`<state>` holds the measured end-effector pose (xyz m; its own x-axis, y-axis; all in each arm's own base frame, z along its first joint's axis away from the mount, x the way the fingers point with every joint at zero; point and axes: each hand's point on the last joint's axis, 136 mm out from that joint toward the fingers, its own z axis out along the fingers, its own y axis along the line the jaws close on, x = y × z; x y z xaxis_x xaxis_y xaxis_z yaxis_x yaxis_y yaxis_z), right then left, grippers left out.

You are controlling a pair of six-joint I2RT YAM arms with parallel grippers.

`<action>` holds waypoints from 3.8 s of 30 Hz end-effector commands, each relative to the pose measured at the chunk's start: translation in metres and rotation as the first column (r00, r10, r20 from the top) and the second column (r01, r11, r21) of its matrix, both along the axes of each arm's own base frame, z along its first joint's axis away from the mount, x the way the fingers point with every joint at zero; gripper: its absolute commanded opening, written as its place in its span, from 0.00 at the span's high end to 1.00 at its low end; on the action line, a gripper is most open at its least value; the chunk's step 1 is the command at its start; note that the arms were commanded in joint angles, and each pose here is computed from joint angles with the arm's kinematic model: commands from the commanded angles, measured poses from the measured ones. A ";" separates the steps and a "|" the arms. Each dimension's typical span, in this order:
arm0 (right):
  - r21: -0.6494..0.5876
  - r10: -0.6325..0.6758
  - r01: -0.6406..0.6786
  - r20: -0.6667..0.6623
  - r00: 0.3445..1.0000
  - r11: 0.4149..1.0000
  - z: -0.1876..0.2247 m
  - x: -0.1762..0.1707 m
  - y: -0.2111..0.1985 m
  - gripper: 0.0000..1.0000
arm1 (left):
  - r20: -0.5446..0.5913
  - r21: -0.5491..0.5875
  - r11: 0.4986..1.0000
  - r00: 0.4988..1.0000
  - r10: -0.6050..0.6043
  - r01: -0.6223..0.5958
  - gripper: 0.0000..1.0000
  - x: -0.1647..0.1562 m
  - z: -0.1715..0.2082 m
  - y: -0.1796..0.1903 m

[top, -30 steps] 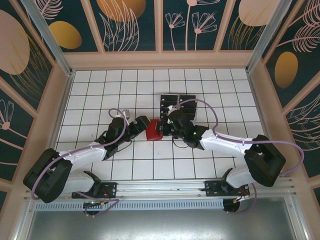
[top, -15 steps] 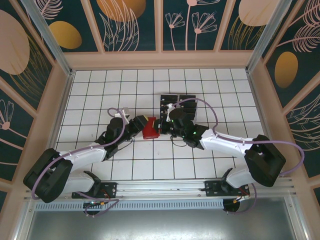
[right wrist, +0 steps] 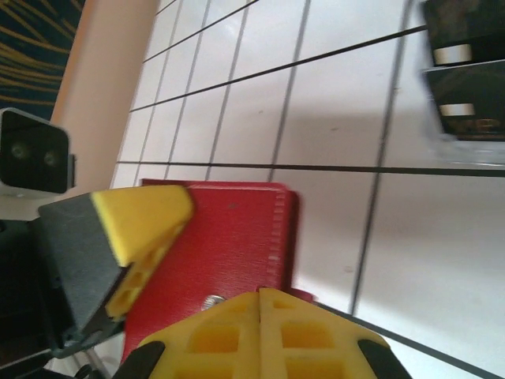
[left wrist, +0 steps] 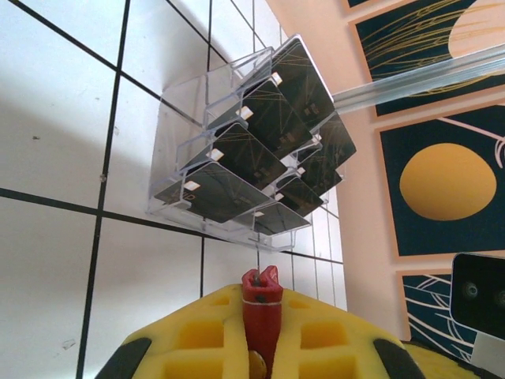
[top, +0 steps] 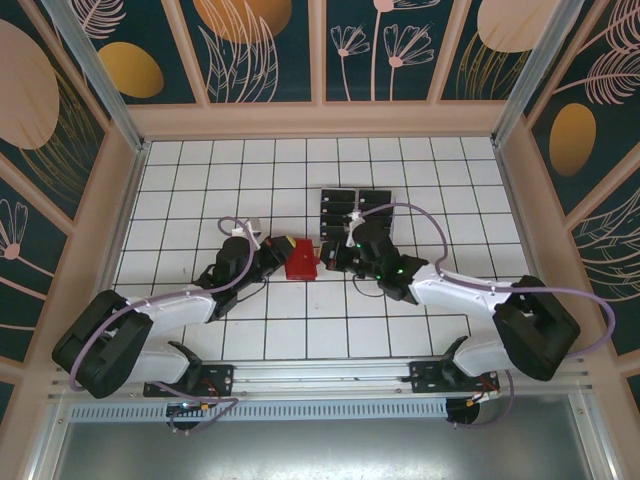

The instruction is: Put the credit cards into the card holder

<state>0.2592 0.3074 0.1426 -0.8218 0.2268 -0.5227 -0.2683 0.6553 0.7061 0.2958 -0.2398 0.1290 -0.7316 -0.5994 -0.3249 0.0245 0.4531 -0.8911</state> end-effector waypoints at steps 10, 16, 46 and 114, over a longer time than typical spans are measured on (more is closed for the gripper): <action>0.018 -0.026 0.026 -0.020 0.999 0.999 -0.024 -0.011 -0.029 1.00 | -0.038 0.135 0.991 0.999 -0.013 0.018 0.92 0.000 -0.035 0.004; -0.005 -0.001 0.001 -0.047 0.999 1.000 -0.042 -0.013 -0.031 1.00 | -0.103 0.247 0.969 0.995 0.008 0.018 0.65 -0.003 -0.069 0.013; -0.466 0.049 -0.043 0.001 0.999 0.884 -0.079 -0.008 0.032 0.28 | -0.088 0.499 0.829 0.937 0.338 -0.252 0.02 -0.010 -0.054 0.096; -0.235 -0.123 0.110 -0.039 0.992 0.966 -0.072 -0.011 -0.056 1.00 | -0.130 0.487 0.873 0.991 0.036 0.033 0.02 -0.007 -0.055 0.041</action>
<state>0.2453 0.2680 0.0787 -0.8315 0.1544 -0.5336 -0.1904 0.8232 0.5348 0.2925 -0.2074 0.0783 -0.7936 -0.3857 -0.4706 -0.0546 0.8155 -0.5762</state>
